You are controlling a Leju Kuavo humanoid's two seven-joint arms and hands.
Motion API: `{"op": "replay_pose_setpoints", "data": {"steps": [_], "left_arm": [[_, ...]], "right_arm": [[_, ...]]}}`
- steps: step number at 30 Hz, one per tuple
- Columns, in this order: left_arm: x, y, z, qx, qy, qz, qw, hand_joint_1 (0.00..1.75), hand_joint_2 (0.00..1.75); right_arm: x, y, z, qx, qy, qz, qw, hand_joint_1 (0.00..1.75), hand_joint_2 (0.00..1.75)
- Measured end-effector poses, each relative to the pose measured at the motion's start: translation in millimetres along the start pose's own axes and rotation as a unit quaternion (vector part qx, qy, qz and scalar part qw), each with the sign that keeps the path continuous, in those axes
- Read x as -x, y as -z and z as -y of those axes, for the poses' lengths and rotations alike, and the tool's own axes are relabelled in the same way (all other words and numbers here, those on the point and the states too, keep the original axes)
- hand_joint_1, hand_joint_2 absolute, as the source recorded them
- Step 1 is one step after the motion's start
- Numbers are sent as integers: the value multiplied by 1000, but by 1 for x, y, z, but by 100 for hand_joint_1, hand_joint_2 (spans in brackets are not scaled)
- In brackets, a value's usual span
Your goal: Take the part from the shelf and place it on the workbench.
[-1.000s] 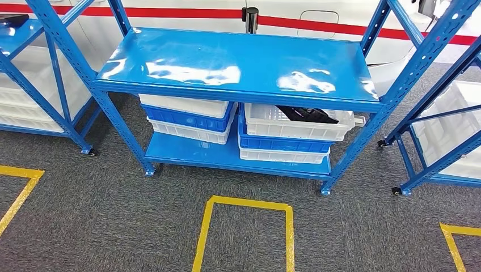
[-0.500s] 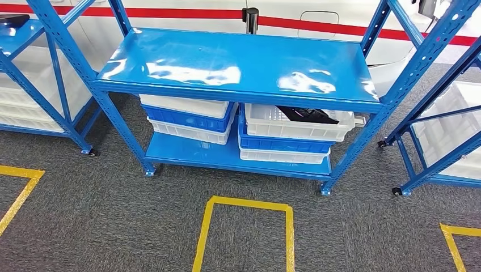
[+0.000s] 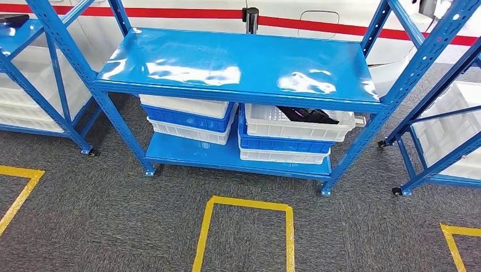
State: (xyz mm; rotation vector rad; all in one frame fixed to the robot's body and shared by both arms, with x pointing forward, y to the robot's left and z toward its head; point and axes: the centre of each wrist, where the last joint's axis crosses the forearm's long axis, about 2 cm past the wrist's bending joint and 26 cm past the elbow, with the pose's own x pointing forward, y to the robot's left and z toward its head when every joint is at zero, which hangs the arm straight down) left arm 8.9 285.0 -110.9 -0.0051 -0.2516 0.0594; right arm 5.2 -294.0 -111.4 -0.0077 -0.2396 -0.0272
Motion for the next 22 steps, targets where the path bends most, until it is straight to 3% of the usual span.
{"op": "replay_pose_setpoints", "data": {"steps": [22], "left_arm": [[1, 0, 0, 3, 14, -1, 1000, 0, 0]], "right_arm": [[0, 0, 2, -1, -6, 2, 1000, 0, 0]]}}
